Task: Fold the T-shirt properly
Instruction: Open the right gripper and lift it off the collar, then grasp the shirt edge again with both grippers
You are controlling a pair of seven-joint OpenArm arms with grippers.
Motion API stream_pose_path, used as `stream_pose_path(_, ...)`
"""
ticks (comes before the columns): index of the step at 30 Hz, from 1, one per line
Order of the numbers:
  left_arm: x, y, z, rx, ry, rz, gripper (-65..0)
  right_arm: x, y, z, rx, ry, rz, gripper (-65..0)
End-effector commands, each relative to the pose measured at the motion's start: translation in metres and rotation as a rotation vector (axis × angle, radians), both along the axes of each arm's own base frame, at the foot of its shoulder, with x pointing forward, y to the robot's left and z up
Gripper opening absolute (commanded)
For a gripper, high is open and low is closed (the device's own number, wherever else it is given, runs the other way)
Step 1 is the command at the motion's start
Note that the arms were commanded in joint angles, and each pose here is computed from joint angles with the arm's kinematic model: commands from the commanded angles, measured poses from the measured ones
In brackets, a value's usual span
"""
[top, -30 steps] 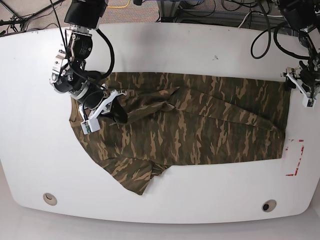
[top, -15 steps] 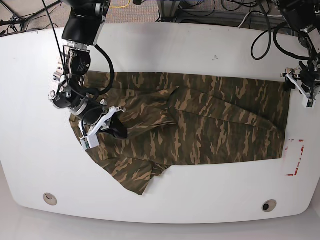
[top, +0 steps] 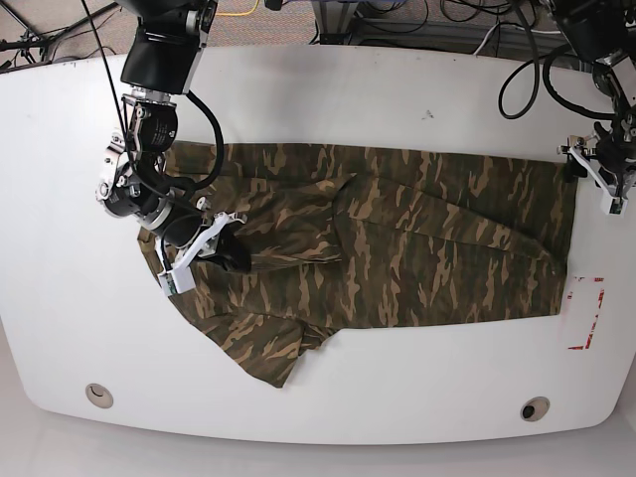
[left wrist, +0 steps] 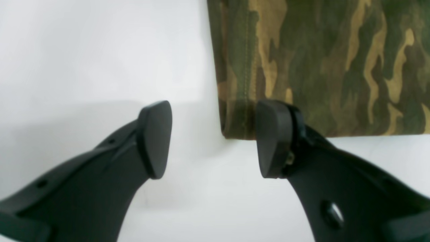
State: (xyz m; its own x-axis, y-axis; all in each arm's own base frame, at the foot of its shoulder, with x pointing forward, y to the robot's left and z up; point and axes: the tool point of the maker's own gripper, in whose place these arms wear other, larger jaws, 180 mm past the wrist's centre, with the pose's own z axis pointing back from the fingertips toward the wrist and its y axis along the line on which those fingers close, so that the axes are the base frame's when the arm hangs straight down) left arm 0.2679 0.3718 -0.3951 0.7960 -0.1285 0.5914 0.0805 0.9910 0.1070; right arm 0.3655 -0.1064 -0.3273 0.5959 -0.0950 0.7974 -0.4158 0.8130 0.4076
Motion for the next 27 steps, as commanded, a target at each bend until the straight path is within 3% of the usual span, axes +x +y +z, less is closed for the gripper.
stream_pose_path(1, 0.01, 0.008, 0.017, 0.023, -0.047, -0.005, -28.5, 0.002, -0.002, 0.013, 0.014, -0.049, -0.006, -59.9)
stream_pose_path(8, 0.01, 0.008, 0.017, 0.023, -0.047, -0.005, -28.5, -0.017, -0.003, -0.003, 0.011, -0.011, -0.011, -59.5)
stream_pose_path(13, 0.01, 0.007, 0.017, 0.022, -0.047, -0.005, -28.5, -0.012, -0.003, 0.001, 0.045, -0.047, -0.037, -59.8)
stream_pose_path(23, 0.009, 0.007, 0.016, 0.022, -0.044, -0.005, -28.5, 0.042, -0.009, 0.01, 0.113, -0.067, -0.071, -59.8)
stream_pose_path(27, 0.01, 0.003, 0.014, 0.023, -0.037, -0.022, -28.5, 0.054, -0.008, 0.01, 0.1, -0.062, -0.05, -56.1)
